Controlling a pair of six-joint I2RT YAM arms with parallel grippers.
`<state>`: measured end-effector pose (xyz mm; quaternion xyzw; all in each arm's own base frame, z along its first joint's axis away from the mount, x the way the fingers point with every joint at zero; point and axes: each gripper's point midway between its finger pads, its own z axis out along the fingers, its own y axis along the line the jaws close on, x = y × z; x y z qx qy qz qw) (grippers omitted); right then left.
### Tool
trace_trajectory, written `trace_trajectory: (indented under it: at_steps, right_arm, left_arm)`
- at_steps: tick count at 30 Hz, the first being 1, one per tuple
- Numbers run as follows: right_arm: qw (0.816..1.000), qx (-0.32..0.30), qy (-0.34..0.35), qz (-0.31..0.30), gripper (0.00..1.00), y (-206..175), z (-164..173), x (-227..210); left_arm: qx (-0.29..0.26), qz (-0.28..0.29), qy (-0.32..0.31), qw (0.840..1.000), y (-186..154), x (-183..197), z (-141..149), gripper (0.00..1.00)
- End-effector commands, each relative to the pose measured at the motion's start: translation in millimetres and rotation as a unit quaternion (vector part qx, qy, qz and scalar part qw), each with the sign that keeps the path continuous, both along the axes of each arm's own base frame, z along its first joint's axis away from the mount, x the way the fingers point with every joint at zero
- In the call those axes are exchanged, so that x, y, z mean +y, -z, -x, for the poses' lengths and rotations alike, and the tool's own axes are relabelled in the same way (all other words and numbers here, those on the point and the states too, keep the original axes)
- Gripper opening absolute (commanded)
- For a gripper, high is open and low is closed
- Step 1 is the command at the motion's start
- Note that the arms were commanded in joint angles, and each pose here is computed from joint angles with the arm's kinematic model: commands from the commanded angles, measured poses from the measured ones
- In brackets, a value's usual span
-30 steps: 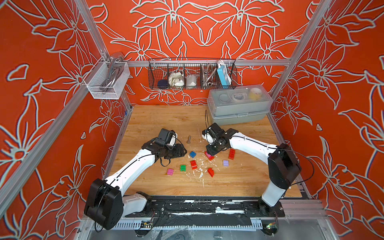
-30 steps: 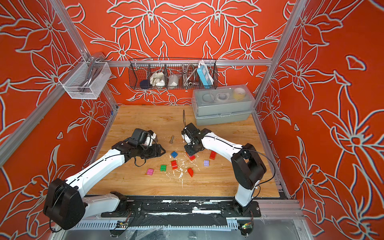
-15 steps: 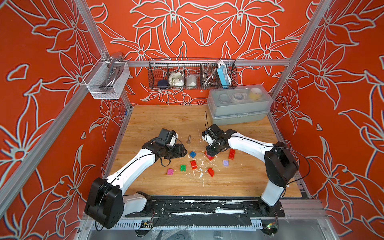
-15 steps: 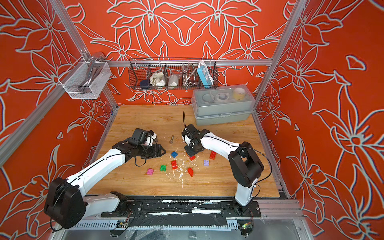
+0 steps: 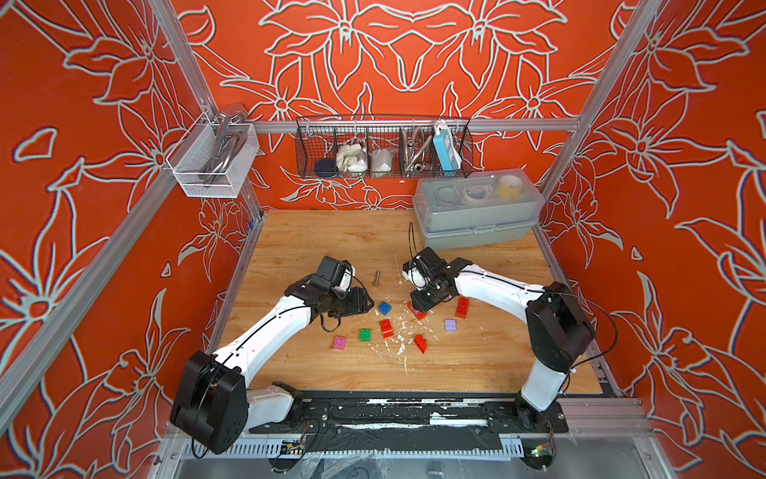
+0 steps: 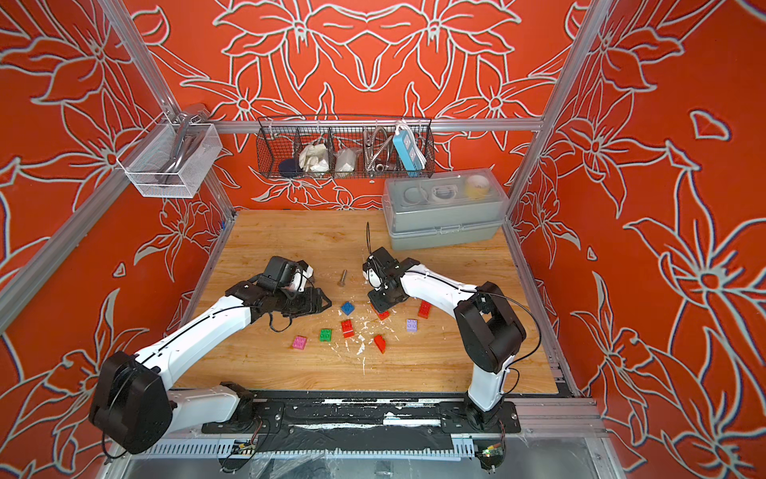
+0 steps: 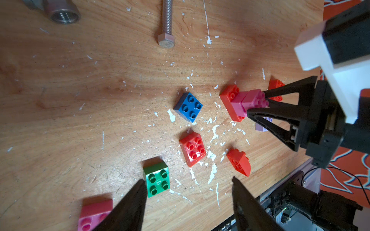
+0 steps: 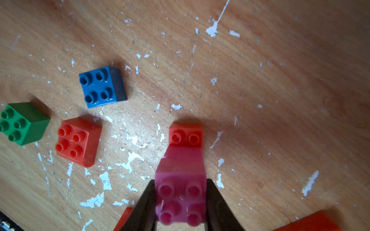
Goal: Assemble the number 1 with lego
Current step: Assemble the lego brick with the lego brick.
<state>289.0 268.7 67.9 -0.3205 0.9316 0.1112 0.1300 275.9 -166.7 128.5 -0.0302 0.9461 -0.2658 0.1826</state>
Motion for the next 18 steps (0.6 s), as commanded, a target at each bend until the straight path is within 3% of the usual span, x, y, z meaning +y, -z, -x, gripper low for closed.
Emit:
trace_trajectory:
  at_steps: [1, 18]
  right_arm:
    - [1.0, 0.021, 0.009, 0.018, 0.3, 16, 10, -11]
    - [0.997, 0.005, 0.043, 0.064, 0.29, 20, 8, -32]
  left_arm:
    - [-0.006, 0.003, 0.01, 1.0, -4, -4, -1, 0.66]
    - [-0.007, 0.004, 0.011, 1.0, -5, -4, -2, 0.66]
